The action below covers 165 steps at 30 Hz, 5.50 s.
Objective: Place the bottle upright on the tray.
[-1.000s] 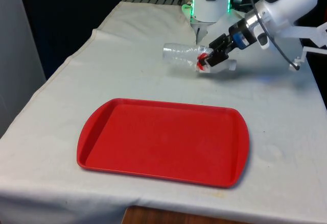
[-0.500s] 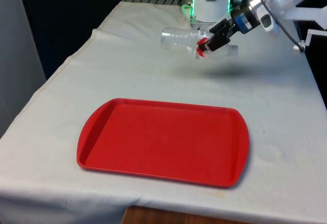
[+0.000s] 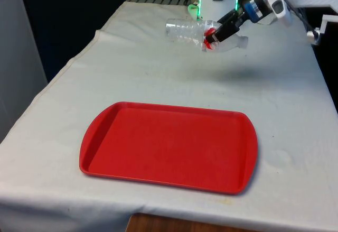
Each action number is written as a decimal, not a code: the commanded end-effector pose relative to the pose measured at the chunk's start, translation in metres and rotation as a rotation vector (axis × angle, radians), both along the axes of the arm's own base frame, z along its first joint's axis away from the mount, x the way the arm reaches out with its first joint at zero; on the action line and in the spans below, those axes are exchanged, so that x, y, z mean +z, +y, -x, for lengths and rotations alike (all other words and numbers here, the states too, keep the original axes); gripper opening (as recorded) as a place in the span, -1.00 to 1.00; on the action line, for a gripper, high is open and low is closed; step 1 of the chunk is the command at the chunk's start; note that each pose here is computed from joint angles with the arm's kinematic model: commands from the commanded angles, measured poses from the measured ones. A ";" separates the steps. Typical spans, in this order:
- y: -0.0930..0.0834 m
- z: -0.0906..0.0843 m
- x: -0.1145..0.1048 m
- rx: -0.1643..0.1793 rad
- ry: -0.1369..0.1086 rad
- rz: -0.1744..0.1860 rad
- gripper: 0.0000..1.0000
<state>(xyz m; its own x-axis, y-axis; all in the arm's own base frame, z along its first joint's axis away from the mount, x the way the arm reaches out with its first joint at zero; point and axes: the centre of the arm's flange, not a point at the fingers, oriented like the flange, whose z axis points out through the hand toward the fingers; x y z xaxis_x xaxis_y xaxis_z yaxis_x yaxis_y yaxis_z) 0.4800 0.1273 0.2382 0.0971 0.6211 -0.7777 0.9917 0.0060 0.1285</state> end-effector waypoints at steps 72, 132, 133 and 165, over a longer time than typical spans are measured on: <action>-0.087 -0.120 0.121 -0.053 -0.036 -0.245 -1.00; -0.091 -0.147 0.160 -0.010 -0.085 -0.429 -1.00; -0.090 -0.145 0.159 -0.014 -0.083 -0.418 -1.00; -0.088 -0.181 0.142 0.065 -0.155 -0.573 -1.00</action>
